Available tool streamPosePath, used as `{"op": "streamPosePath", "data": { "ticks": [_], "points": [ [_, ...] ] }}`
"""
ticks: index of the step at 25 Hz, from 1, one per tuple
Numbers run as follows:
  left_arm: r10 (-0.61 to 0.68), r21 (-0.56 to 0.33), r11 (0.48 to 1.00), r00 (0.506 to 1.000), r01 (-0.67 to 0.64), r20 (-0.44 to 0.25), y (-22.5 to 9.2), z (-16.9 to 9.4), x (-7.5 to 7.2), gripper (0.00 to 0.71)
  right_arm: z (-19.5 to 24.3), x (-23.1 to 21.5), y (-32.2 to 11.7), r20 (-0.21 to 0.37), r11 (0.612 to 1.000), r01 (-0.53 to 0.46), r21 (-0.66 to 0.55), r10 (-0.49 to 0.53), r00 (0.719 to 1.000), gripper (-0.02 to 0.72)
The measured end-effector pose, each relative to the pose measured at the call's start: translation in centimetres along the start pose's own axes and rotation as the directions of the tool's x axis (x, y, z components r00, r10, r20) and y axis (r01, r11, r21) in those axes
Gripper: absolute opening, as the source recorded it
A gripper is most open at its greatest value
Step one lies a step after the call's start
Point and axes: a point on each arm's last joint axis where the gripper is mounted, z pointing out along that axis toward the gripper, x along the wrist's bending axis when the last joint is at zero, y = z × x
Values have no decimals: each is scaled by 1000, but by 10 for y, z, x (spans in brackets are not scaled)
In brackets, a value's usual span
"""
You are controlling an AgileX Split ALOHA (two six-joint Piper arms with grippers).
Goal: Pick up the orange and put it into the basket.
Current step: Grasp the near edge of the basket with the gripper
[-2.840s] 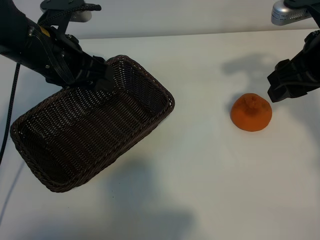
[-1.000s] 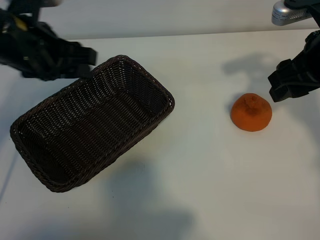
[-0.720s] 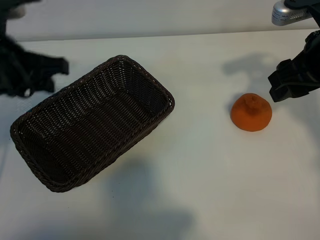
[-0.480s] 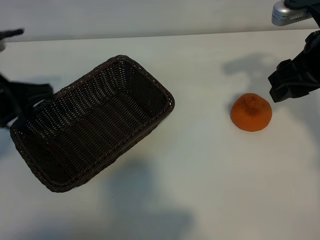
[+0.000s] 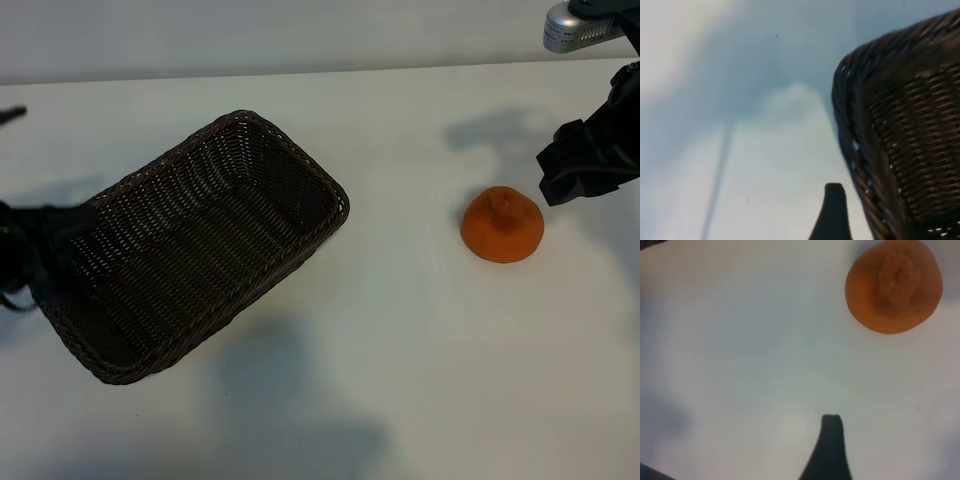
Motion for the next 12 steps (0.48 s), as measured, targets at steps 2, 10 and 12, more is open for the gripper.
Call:
{"op": "streamPosePath", "data": {
  "ticks": [2,10,12],
  "points": [
    [-13,15,1000,1000,13,5,-8,10,2,624,0,0,0,0,1000,0,1,0,1000,597],
    [-111,10,994,993,111,39,-22,28,5,624,0,0,-1,-2,1000,0,11,0,1000,597],
    [-129,1,992,991,129,28,-22,29,6,624,0,0,-1,-2,1000,0,15,0,1000,597]
  ]
}}
